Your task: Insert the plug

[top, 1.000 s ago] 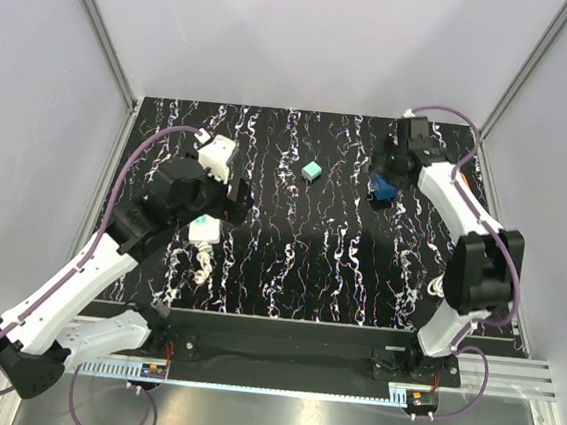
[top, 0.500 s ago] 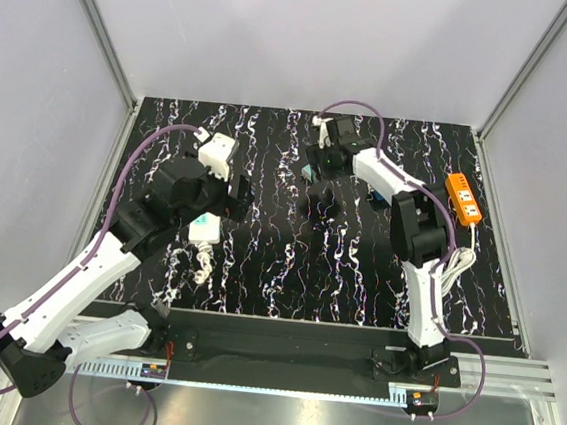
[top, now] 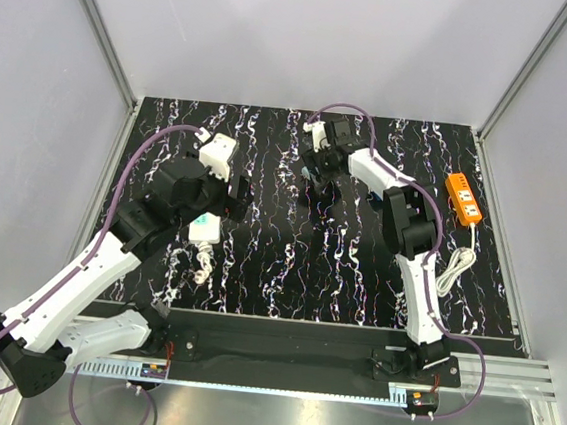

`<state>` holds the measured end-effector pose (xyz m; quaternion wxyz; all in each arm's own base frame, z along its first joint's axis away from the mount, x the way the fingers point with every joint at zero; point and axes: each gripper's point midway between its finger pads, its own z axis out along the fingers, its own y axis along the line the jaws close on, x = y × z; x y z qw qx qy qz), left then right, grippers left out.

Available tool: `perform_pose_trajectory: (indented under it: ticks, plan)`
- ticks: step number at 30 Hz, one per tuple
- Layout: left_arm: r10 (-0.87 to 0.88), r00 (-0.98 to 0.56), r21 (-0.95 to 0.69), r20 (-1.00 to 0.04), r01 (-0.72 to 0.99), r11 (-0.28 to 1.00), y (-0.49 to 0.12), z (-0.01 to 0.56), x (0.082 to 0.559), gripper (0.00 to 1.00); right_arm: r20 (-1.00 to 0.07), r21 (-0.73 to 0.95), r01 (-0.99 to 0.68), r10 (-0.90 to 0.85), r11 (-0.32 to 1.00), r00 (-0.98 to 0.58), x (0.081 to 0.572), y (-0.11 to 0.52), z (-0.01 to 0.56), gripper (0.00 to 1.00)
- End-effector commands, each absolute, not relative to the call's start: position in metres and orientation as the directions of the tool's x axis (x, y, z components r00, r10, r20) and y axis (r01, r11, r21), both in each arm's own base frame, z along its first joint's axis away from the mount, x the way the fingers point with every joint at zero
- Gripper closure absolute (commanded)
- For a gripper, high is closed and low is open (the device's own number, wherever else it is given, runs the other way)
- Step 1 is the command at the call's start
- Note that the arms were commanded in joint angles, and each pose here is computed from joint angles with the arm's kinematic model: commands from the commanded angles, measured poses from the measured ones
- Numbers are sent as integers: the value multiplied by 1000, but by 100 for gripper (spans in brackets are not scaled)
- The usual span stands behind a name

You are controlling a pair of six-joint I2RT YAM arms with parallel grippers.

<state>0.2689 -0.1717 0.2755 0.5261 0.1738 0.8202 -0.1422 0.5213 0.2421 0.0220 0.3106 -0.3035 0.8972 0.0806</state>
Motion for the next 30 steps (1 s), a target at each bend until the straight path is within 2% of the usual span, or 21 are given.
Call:
perform_pose_trajectory:
  ticks: [1,18,22,25,26,28,29,30]
  plan:
    - [124,-344,-42,-931,439,898,-174,284,276,7,-637,-38,-630,-505,776,-582,531,253,22,30]
    - [128,-354,-35,-926,422,906,-172,281,278,9,-673,-21,-643,-487,766,-557,533,276,22,28]
    - [130,-353,-33,-927,423,906,-172,282,277,9,-671,-45,-625,-487,779,-559,537,272,21,33]
    - [132,-353,-31,-926,419,907,-170,281,278,9,-667,-63,-616,-492,785,-559,539,269,18,48]
    - [133,-354,-30,-926,419,907,-170,280,278,9,-672,-69,-614,-492,786,-554,540,268,22,61]
    - [127,-353,-32,-927,411,911,-169,281,278,9,-674,-68,-616,-491,785,-551,538,269,25,74]
    - [120,-351,-34,-929,402,915,-168,282,279,10,-682,-67,-615,-486,785,-546,535,267,33,84]
    - [116,-350,-36,-929,397,917,-167,282,279,11,-687,-62,-620,-485,782,-542,531,269,40,89]
